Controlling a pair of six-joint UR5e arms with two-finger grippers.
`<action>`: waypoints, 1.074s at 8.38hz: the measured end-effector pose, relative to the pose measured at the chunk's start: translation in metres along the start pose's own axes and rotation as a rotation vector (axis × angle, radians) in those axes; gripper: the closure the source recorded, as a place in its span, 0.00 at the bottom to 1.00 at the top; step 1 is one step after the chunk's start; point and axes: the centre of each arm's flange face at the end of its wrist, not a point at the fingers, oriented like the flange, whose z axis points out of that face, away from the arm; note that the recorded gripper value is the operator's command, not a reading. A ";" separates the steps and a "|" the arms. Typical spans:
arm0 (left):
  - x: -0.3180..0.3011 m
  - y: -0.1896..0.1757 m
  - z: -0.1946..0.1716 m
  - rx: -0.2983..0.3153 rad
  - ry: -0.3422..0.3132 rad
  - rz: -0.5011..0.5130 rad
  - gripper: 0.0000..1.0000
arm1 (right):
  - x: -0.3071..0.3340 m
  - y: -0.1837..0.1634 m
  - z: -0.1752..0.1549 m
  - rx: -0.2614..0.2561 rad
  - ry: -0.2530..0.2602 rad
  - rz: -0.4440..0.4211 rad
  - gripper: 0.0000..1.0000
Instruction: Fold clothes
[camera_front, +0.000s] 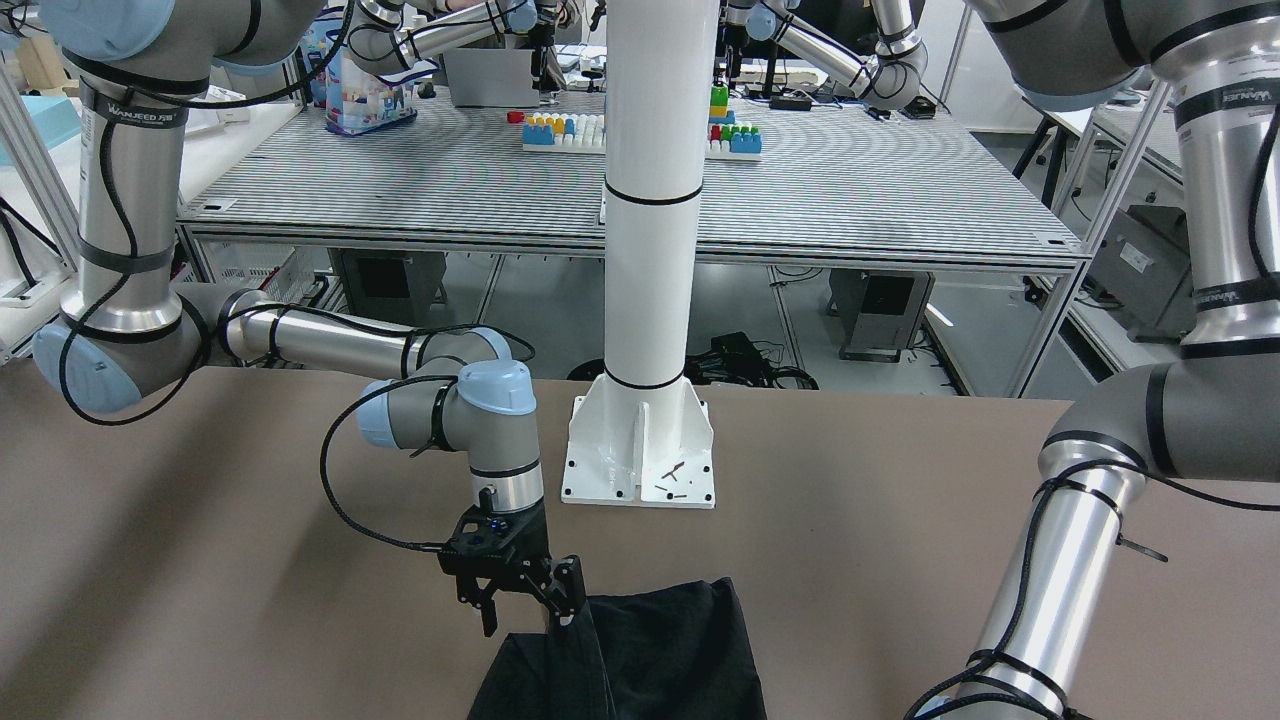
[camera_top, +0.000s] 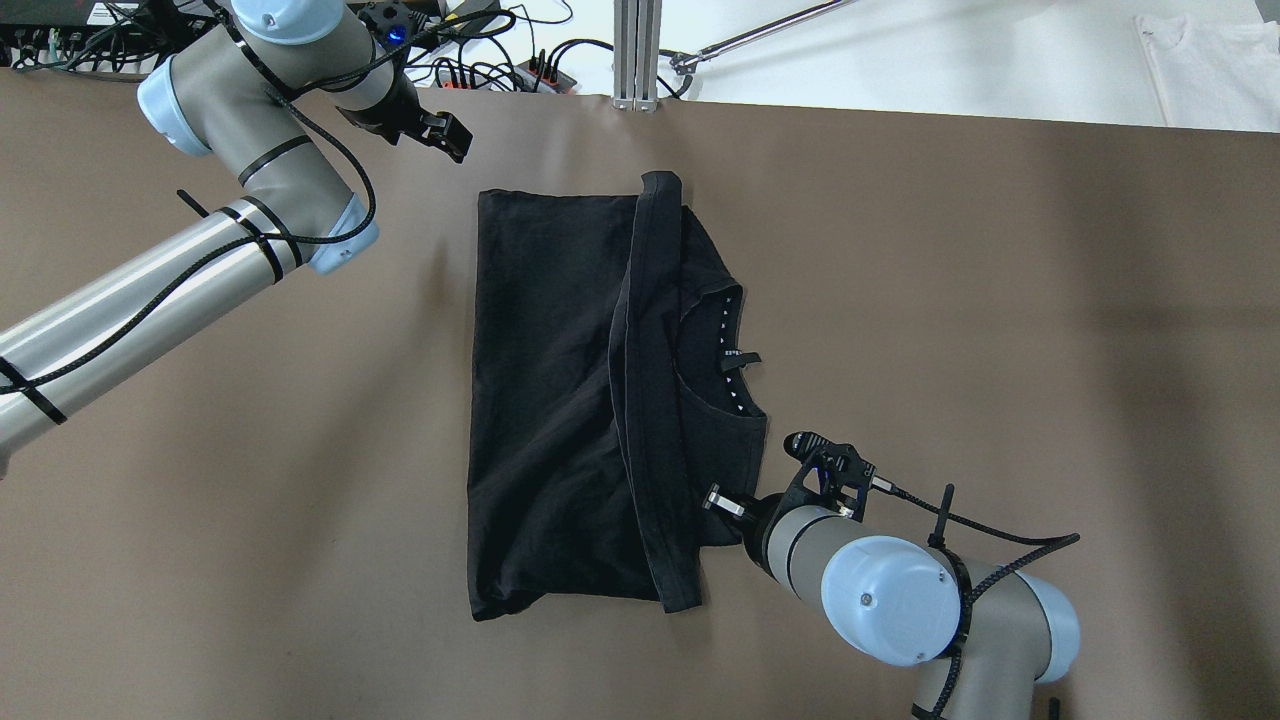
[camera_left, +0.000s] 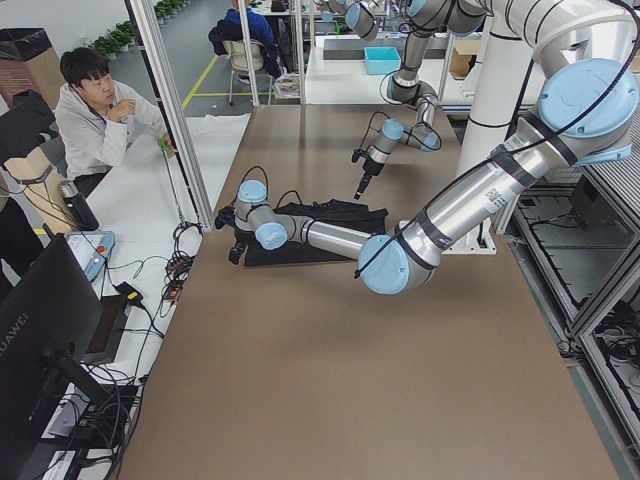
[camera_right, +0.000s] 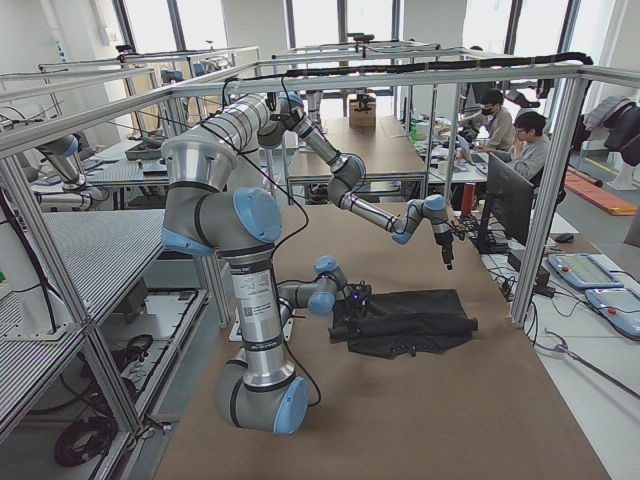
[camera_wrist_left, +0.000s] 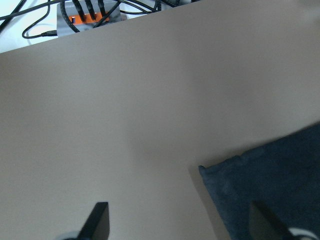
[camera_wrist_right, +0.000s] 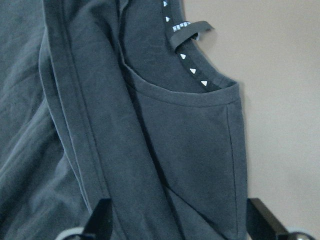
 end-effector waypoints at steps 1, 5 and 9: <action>0.000 0.000 -0.001 0.001 0.001 0.000 0.00 | -0.019 -0.003 -0.001 0.001 0.037 -0.059 0.06; -0.005 0.011 -0.007 0.015 0.011 -0.001 0.00 | -0.121 -0.008 0.059 -0.002 0.169 -0.203 0.07; -0.009 0.023 -0.013 0.024 0.020 -0.006 0.00 | -0.148 -0.046 0.101 -0.014 0.315 -0.385 0.08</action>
